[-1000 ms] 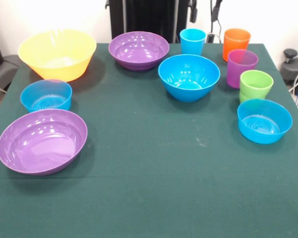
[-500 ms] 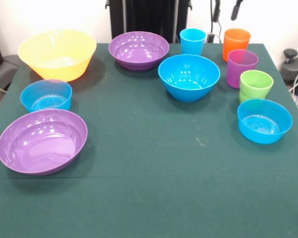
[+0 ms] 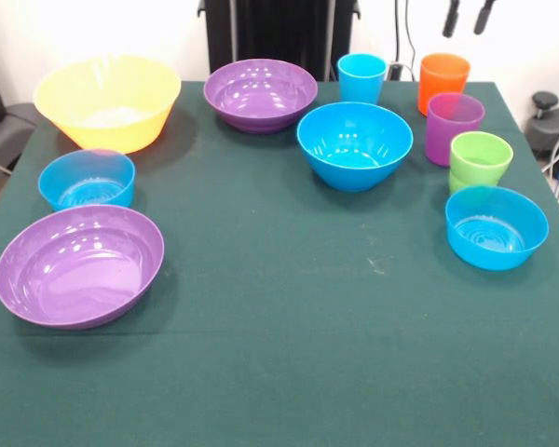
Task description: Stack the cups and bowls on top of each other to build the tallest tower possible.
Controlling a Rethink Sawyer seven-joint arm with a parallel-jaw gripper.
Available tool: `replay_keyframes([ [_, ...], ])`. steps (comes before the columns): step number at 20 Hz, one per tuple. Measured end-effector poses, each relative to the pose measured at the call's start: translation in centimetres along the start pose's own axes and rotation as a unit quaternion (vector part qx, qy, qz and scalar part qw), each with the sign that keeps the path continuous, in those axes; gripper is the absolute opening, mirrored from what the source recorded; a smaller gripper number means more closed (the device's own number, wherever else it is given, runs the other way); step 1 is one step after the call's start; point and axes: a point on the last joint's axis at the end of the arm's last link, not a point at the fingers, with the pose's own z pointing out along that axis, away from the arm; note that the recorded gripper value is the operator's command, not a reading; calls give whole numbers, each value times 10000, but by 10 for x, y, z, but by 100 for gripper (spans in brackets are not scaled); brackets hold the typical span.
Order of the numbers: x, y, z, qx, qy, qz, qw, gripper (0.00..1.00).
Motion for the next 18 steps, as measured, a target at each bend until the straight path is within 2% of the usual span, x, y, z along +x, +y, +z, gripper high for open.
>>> replay_keyframes([
  [5,-10,41,-7,30,-176,55,9998,100],
  [9,-18,74,-12,13,-240,55,9997,100],
  [10,-20,84,-14,7,-251,59,9997,100],
  [11,-24,102,-17,2,-282,55,9996,100],
  [14,-27,120,-21,4,-288,46,9996,100],
  [18,-35,159,-31,-7,-279,53,9996,100],
])
